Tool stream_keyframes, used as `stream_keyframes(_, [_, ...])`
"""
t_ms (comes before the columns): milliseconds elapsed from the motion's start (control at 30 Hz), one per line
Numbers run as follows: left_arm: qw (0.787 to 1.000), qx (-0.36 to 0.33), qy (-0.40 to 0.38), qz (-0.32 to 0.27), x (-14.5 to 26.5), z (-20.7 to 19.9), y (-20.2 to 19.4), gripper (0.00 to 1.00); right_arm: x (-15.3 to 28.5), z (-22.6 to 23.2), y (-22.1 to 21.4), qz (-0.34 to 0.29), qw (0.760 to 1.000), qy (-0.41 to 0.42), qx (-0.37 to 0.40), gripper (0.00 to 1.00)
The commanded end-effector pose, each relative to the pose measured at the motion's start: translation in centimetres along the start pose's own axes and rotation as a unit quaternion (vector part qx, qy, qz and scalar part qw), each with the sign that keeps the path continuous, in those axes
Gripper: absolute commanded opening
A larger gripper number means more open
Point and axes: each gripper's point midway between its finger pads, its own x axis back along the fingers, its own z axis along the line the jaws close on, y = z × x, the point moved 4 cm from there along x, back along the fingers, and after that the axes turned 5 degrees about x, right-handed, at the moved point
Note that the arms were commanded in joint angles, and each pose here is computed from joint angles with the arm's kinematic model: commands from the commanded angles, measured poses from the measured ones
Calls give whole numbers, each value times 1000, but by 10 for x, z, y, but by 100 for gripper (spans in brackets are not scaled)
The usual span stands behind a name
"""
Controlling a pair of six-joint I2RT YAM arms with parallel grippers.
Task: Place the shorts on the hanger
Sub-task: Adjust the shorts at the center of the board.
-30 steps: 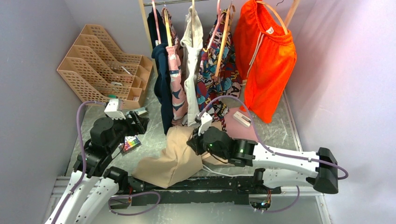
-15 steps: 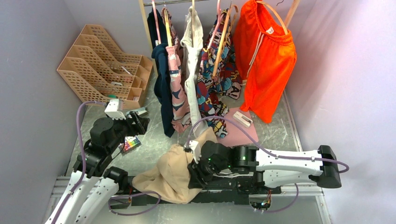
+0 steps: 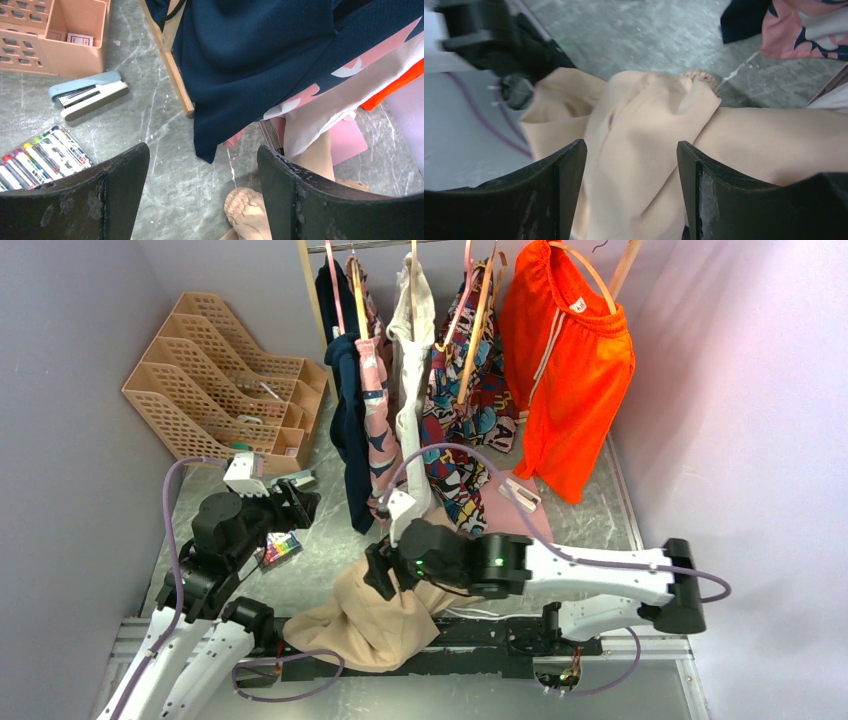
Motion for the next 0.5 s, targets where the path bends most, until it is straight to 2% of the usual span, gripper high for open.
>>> stream_keyframes(0, [1000, -6, -18, -12, 2, -5, 5, 83, -35, -12, -19, 13, 998, -62, 1, 71])
stream_keyframes(167, [1000, -5, -21, -16, 3, -6, 6, 83, -60, -21, -43, 48, 993, -107, -1, 68])
stream_keyframes(200, [1000, -6, -21, -15, 3, -6, 5, 83, -61, -23, -44, 49, 992, -115, -1, 62])
stream_keyframes(233, [1000, -6, -23, -15, 3, -7, 5, 83, -62, -24, -42, 47, 992, -119, 0, 50])
stream_keyframes(267, [1000, -6, -24, -15, 4, -7, 5, 82, -60, -24, -37, 36, 992, -119, 1, 32])
stream_keyframes(333, [1000, -6, -25, -16, 4, -7, 6, 82, -49, -22, -12, -10, 993, -114, 4, 3])
stream_keyframes(367, [1000, -6, -23, -18, 5, -7, 7, 82, -39, -20, 5, -43, 994, -105, 6, 0])
stream_keyframes(467, [999, 1, -10, -36, 10, -4, 12, 82, 2, -3, 65, -154, 987, -34, 29, 0])
